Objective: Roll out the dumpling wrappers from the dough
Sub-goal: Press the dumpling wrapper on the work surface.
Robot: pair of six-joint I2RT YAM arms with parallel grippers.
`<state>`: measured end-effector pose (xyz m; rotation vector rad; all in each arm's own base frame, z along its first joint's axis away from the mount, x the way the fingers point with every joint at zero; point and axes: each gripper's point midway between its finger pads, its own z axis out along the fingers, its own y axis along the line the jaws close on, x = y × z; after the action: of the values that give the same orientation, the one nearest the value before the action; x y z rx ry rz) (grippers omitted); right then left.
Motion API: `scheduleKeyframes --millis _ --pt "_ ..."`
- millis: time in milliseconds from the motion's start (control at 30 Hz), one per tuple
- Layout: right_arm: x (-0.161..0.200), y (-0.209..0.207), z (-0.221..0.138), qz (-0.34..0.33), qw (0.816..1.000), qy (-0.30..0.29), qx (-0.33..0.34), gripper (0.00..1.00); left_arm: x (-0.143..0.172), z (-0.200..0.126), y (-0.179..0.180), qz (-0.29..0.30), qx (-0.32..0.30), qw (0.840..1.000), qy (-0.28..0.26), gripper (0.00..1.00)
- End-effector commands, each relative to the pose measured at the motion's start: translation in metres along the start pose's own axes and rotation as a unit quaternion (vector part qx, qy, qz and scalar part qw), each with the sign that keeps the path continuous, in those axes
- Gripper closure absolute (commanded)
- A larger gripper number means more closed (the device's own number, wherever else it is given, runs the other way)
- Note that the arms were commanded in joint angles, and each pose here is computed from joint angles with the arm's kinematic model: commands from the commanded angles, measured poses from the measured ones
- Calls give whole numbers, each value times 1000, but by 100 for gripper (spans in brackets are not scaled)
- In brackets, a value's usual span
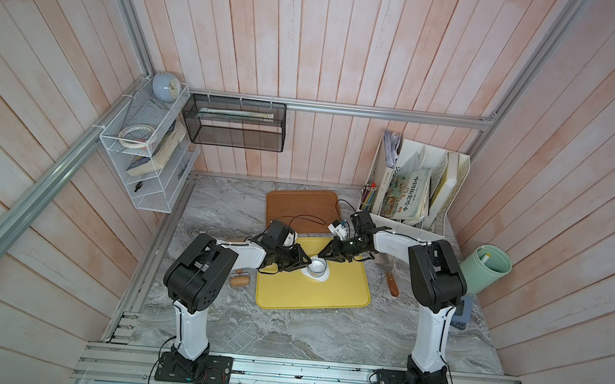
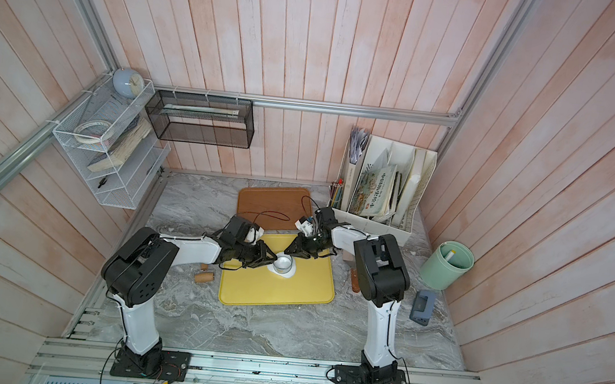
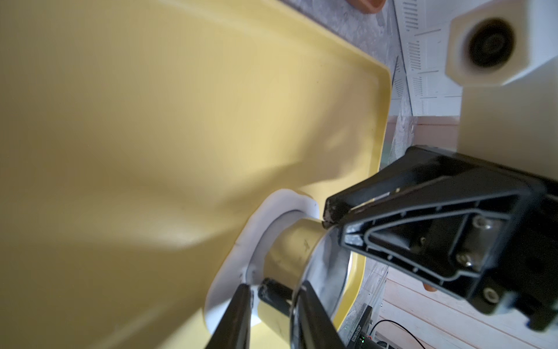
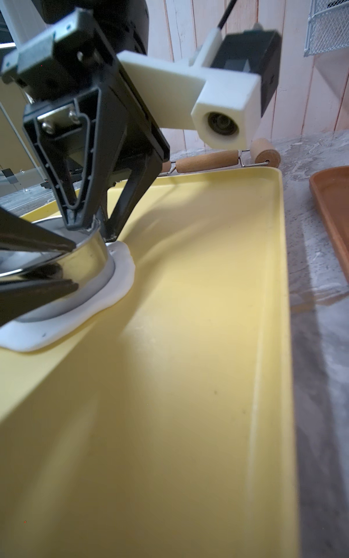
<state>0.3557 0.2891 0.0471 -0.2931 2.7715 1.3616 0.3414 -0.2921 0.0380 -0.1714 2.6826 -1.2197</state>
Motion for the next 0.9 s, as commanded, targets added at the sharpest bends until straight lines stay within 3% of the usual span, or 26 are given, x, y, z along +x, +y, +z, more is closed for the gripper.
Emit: scheduleKeyframes --millis 0,233,467,567,733,867 --pt "21 -44 16 53 997 26 54 82 28 3 53 -43 -77 996 21 74" --pt "76 -100 29 112 984 66 121 84 69 5 104 -75 -138 986 53 76" --pt "98 -125 26 137 976 70 156 84 76 2 121 -75 -169 981 54 77" --pt "81 -107 22 118 982 54 136 83 60 -1 100 -56 -151 986 39 76" --pt "15 -10 -15 43 998 -21 35 74 -7 -24 12 1 -64 998 -19 69" --pt "10 31 -43 20 998 -57 15 67 -23 -46 -32 18 -21 998 -48 58"
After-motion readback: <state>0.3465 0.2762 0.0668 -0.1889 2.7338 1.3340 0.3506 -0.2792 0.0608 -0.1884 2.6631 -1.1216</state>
